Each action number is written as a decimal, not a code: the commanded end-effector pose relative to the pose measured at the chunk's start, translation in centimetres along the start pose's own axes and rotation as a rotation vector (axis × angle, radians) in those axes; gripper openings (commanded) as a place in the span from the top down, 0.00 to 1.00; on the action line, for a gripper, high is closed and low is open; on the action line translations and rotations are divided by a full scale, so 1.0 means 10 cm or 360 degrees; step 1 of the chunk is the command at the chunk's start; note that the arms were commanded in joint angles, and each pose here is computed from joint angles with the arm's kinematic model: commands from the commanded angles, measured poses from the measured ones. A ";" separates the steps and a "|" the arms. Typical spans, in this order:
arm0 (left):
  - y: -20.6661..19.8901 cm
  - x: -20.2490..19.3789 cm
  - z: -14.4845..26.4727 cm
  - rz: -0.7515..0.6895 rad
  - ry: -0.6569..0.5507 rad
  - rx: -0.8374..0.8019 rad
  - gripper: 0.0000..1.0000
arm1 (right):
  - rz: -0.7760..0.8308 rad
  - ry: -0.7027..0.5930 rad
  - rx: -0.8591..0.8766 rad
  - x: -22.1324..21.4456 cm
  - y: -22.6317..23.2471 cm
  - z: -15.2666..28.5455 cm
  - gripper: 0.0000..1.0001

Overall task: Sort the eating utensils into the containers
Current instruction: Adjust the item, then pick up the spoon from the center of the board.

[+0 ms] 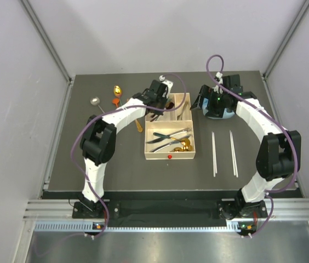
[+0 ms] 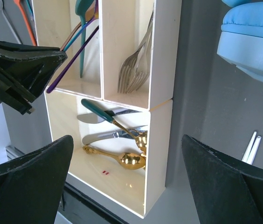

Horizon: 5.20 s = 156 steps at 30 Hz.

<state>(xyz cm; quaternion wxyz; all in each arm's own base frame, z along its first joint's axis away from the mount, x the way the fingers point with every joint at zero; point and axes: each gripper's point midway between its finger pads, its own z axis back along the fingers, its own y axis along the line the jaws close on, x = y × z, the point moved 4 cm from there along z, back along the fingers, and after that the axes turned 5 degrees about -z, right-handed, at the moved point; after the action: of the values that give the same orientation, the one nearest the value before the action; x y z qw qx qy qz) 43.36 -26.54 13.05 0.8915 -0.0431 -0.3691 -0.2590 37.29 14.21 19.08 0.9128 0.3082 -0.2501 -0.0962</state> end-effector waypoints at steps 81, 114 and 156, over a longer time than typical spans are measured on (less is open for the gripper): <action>2.25 -1.07 0.20 0.1671 0.0139 0.1242 0.58 | -0.0023 -0.0226 0.0058 0.61 0.31 0.05 0.00; 2.74 -1.18 -0.05 0.1771 0.0164 0.1506 0.59 | -0.0054 -0.0123 0.0063 0.66 0.25 -0.15 0.00; 1.56 -1.15 0.74 0.1031 0.0186 0.0635 1.00 | -0.0138 -0.0083 0.0113 0.53 0.17 -0.22 0.01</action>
<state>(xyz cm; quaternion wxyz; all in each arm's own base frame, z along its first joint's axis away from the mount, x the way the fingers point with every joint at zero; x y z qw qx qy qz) 38.87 -5.35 6.97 0.9553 0.0632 -0.2393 0.1618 42.57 14.92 18.79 0.9030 0.3304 -0.2318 -0.1471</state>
